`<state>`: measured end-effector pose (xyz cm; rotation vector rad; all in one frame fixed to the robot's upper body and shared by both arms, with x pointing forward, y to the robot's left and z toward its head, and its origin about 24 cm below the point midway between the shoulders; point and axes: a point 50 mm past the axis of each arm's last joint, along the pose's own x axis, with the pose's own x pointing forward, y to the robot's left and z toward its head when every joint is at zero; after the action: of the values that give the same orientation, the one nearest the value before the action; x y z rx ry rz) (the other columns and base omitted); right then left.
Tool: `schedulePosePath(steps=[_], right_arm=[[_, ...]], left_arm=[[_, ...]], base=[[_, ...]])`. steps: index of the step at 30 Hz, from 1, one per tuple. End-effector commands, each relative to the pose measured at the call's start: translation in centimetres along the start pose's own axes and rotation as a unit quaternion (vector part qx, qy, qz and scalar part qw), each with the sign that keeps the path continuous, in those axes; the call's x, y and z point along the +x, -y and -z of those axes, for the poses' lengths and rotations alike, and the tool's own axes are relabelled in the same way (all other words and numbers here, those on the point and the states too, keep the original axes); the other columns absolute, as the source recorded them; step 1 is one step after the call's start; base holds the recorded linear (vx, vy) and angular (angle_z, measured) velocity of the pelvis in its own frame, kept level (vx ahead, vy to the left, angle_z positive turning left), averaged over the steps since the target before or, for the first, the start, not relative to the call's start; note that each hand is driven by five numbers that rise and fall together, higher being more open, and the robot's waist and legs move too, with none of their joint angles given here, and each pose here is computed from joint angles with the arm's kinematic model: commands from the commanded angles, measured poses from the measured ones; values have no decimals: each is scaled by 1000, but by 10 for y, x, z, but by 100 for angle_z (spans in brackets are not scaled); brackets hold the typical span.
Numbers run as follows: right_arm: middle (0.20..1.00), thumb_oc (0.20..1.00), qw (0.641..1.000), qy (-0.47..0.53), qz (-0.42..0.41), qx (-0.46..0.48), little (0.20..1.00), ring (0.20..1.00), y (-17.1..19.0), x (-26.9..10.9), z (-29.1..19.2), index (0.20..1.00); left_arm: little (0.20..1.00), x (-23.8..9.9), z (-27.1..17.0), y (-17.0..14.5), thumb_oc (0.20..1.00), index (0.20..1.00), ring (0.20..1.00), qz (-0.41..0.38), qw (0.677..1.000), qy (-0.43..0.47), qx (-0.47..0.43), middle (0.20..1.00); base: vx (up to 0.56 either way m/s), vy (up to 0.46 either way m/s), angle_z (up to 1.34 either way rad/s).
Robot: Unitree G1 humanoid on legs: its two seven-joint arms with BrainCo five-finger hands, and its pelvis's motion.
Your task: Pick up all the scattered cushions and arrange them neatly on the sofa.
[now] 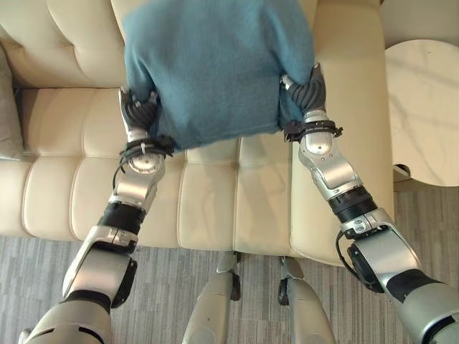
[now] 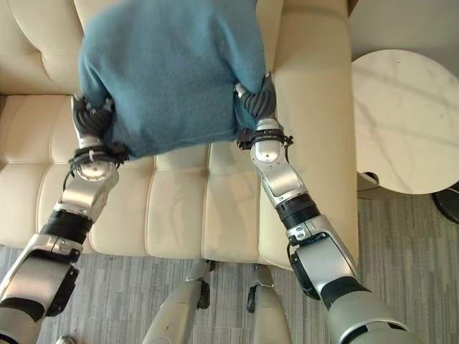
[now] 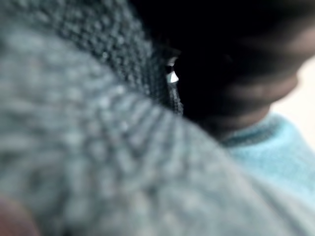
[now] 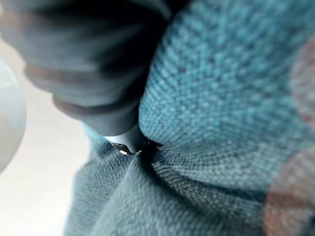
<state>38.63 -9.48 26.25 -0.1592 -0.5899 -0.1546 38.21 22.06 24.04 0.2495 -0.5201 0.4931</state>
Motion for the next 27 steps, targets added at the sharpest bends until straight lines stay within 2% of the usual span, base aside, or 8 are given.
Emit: schedulePosePath(steps=[1,2,3,7,14,23,25,27], right_arm=[[253,253,985,165,12,53,253,253,-28,12,-85,253],[890,890,984,169,20,49,890,890,-26,17,-91,890],[1000,1000,984,168,29,49,1000,1000,-23,23,-95,1000],[1000,1000,990,142,14,-4,1000,1000,-12,32,-84,1000],[1000,1000,996,9,-72,-47,1000,1000,-5,2,1,1000],[1000,1000,982,-57,-110,-144,1000,1000,85,-63,66,1000],[1000,1000,971,-166,-111,-130,1000,1000,123,-138,109,1000],[1000,1000,960,-228,-97,-130,1000,1000,143,-174,126,1000]], left_arm=[[1000,30,-81,7,1000,1000,1000,-23,988,149,-19,1000],[1000,35,-87,8,1000,1000,1000,-23,989,144,-28,1000],[1000,41,-93,6,1000,1000,1000,-29,989,142,-38,1000],[1000,52,-92,-3,1000,1000,1000,-21,992,122,-19,1000],[1000,18,16,-20,1000,1000,1000,35,998,-48,19,1000],[1000,-78,79,-66,1000,1000,1000,88,991,-97,-26,1000],[1000,-153,134,-90,1000,1000,1000,116,966,-231,15,1000],[1000,-186,153,-111,1000,1000,1000,117,948,-292,47,1000]], base=[[-71,-13,21],[-74,-17,18],[-67,-10,11],[-48,-33,11],[-16,0,19],[3,10,-6],[101,-6,-23],[64,44,-15]])
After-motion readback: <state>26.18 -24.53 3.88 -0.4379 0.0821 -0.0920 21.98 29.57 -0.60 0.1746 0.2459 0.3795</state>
